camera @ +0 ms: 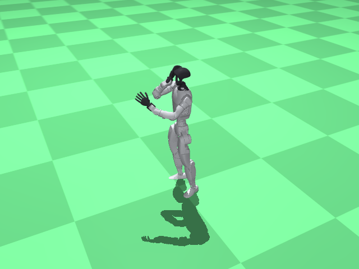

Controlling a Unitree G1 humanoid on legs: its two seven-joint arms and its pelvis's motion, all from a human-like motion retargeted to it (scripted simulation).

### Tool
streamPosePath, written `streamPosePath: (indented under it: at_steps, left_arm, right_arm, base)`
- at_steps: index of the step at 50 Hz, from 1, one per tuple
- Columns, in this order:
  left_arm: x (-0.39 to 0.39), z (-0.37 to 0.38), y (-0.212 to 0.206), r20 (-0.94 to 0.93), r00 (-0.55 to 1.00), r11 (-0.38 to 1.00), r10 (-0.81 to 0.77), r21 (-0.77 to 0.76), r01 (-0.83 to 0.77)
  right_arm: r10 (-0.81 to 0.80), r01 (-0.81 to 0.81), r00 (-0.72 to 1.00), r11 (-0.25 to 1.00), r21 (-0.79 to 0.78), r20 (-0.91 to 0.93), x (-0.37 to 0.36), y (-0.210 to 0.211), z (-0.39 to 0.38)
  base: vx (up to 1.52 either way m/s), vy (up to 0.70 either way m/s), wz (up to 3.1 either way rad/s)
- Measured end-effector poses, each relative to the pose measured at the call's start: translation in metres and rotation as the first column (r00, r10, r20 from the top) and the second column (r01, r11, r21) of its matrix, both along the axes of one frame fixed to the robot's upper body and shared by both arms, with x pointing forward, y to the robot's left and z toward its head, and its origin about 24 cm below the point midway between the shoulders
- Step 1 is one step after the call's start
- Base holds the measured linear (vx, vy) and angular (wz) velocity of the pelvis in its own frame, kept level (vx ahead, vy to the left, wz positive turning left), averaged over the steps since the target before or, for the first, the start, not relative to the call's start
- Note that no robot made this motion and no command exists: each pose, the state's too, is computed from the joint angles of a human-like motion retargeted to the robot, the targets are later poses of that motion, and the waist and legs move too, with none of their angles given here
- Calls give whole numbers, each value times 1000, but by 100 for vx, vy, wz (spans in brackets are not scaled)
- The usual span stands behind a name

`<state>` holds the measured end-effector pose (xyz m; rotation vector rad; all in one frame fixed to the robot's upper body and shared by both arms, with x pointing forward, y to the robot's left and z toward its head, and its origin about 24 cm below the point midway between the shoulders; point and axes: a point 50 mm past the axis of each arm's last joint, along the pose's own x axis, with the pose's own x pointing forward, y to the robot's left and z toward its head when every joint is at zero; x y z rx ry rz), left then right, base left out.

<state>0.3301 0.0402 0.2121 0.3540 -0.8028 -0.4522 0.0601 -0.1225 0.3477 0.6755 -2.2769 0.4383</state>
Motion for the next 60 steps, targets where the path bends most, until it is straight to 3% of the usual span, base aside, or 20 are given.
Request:
streamPosePath:
  at_steps: [3, 6, 10, 12, 15, 18, 22, 24, 27, 29, 32, 35, 36, 40, 45, 50, 52, 55, 57, 60]
  left_arm:
    - [0, 3, -3, 5, 1000, 1000, 6, -11, -6]
    - [1, -1, -2, -7, 1000, 1000, 23, 3, -23]
    - [6, -12, 2, -39, 997, 997, 64, 48, -62]
    - [7, -16, 2, -45, 996, 995, 71, 68, -68]
    - [5, -19, 4, -63, 997, 997, 54, 58, -51]
    - [4, -21, 8, -99, 995, 999, 29, 20, -27]
    - [2, -19, 7, -97, 995, 1000, -3, 20, 5]
    - [1, -16, 6, -71, 997, 1000, -5, 22, 6]
    - [1, -9, 5, -29, 1000, 1000, 9, 14, -9]
    - [1, -6, 3, -25, 1000, 1000, 19, 0, -19]
    - [2, -7, -1, -44, 998, 999, 34, -3, -34]
    - [5, -10, -1, -53, 997, 998, 55, 41, -53]
    - [6, -11, 0, -49, 997, 997, 60, 52, -57]
    - [7, -17, 5, -66, 996, 996, 68, 56, -64]
    - [6, -20, 5, -93, 995, 998, 40, 50, -36]
    - [0, -8, -2, -45, 999, 1000, -11, -3, 11]
    - [-2, -4, -3, -24, 1000, 1000, -15, -16, 15]
    - [-3, -2, -5, -15, 1000, 1000, 0, -21, -1]
    - [-1, -4, -4, -27, 999, 1000, 25, -10, -26]
    - [4, -11, -1, -58, 996, 997, 72, 19, -71]
  right_arm:
    - [-24, -13, 953, 993, -117, -302, 42, 14, -2]
    - [-197, -56, 737, 936, -348, -647, 119, 44, -23]
    - [-517, -61, 381, 813, -579, -766, 211, 68, -70]
    - [-458, -70, 399, 849, -524, -795, 208, 68, -64]
    - [-249, -78, 647, 918, -388, -720, 159, 57, -23]
    - [-100, -41, 888, 955, -294, -449, 90, 36, 13]
    - [94, -106, 993, 977, -187, -76, 15, 12, 12]
    - [85, -84, 996, 989, -118, 2, 2, 4, 4]
    - [-28, 19, 991, 998, -66, -130, 19, 7, 1]
    - [-67, -9, 924, 981, -195, -377, 57, 20, -5]
    - [-247, -195, 617, 872, -449, -747, 147, 54, -47]
    - [-518, -313, 301, 739, -596, -801, 216, 68, -108]
    - [-515, -321, 286, 743, -587, -808, 218, 67, -112]
    - [-331, -274, 506, 814, -512, -797, 182, 59, -68]
    - [-120, -79, 882, 915, -395, -455, 88, 37, 0]
    - [114, -149, 982, 956, -253, -148, 17, 13, -4]
    - [65, -113, 981, 956, -270, -180, 21, 15, -9]
    - [-125, -69, 894, 911, -407, -431, 68, 37, -18]
    - [-364, -21, 726, 836, -549, -583, 123, 58, -36]
    - [-692, 66, 425, 667, -742, -584, 195, 75, -68]
  base:
    - [0, 0, 0]
    - [0, 0, 0]
    - [0, 0, 0]
    - [0, 0, 0]
    - [0, 0, 0]
    - [0, 0, 0]
    - [0, 0, 0]
    - [0, 0, 0]
    - [0, 0, 0]
    - [0, 0, 0]
    - [0, 0, 0]
    - [0, 0, 0]
    - [0, 0, 0]
    - [0, 0, 0]
    - [0, 0, 0]
    - [0, 0, 0]
    - [0, 0, 0]
    - [0, 0, 0]
    - [0, 0, 0]
    - [0, 0, 0]
